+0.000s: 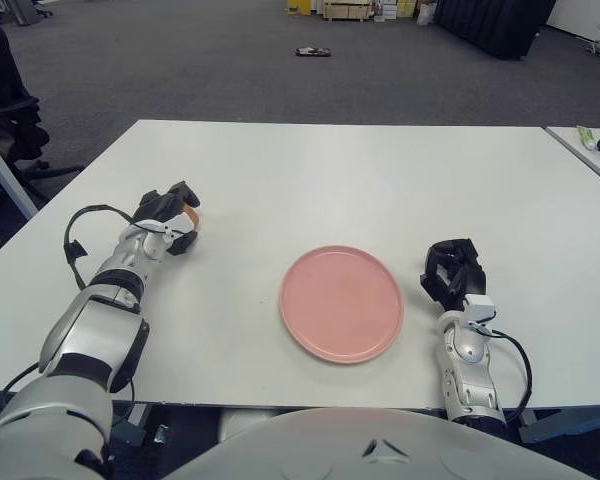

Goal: Put the apple into the plate.

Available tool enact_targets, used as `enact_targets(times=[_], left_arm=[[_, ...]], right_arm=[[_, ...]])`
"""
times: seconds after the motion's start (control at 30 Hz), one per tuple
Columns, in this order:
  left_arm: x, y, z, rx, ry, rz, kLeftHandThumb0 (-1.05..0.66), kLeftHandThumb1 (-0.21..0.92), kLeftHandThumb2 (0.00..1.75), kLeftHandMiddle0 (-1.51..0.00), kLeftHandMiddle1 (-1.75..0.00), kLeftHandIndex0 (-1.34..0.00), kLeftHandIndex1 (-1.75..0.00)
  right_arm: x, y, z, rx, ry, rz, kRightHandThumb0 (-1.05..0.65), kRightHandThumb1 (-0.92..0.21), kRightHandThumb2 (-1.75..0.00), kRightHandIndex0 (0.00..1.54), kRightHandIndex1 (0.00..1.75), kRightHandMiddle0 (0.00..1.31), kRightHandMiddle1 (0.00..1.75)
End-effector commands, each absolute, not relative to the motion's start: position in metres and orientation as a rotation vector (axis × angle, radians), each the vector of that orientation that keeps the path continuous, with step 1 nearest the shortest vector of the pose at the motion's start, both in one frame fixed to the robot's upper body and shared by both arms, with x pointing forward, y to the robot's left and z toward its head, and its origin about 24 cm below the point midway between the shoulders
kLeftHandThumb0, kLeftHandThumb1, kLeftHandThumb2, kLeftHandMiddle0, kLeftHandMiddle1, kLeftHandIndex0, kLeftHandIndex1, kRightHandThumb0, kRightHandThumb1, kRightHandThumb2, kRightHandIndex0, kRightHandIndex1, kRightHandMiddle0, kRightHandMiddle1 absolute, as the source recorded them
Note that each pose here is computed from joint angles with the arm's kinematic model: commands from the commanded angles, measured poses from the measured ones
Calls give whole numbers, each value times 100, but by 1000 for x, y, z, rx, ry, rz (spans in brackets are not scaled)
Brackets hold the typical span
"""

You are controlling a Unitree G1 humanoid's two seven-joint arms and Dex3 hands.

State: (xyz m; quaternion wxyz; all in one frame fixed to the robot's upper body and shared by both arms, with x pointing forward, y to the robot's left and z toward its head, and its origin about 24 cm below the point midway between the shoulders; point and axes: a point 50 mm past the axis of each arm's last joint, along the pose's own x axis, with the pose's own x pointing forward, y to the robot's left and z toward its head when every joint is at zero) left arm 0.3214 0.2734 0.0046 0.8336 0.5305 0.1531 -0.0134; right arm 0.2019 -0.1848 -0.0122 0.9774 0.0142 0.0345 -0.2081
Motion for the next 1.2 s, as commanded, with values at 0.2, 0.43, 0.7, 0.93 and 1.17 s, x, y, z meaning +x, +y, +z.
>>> enact_targets(times=[0.2, 0.43, 0.7, 0.93, 1.17], left_arm=[[323, 267, 2, 1101, 337, -42, -1, 9, 147, -78, -175, -73, -141], [338, 258, 24, 1092, 206, -23, -1, 4, 151, -81, -175, -80, -135], [346, 250, 40, 1096, 93, -15, -2, 0, 154, -84, -175, -84, -134], [356, 233, 66, 1105, -88, -27, -2, -2, 156, -85, -175, -86, -132], [357, 217, 85, 1125, -200, -56, -2, -1, 155, -83, -175, -85, -133]], right_arm=[[197, -187, -23, 29, 150, -427, -37, -75, -77, 53, 132, 29, 175], [197, -188, -23, 31, 152, -430, -37, -75, -76, 54, 132, 29, 175], [197, -187, -23, 40, 144, -430, -37, -76, -75, 54, 132, 29, 175], [198, -186, -24, 39, 142, -425, -37, -76, -75, 54, 131, 29, 175], [200, -186, -24, 25, 142, -417, -37, -76, -75, 54, 131, 28, 175]])
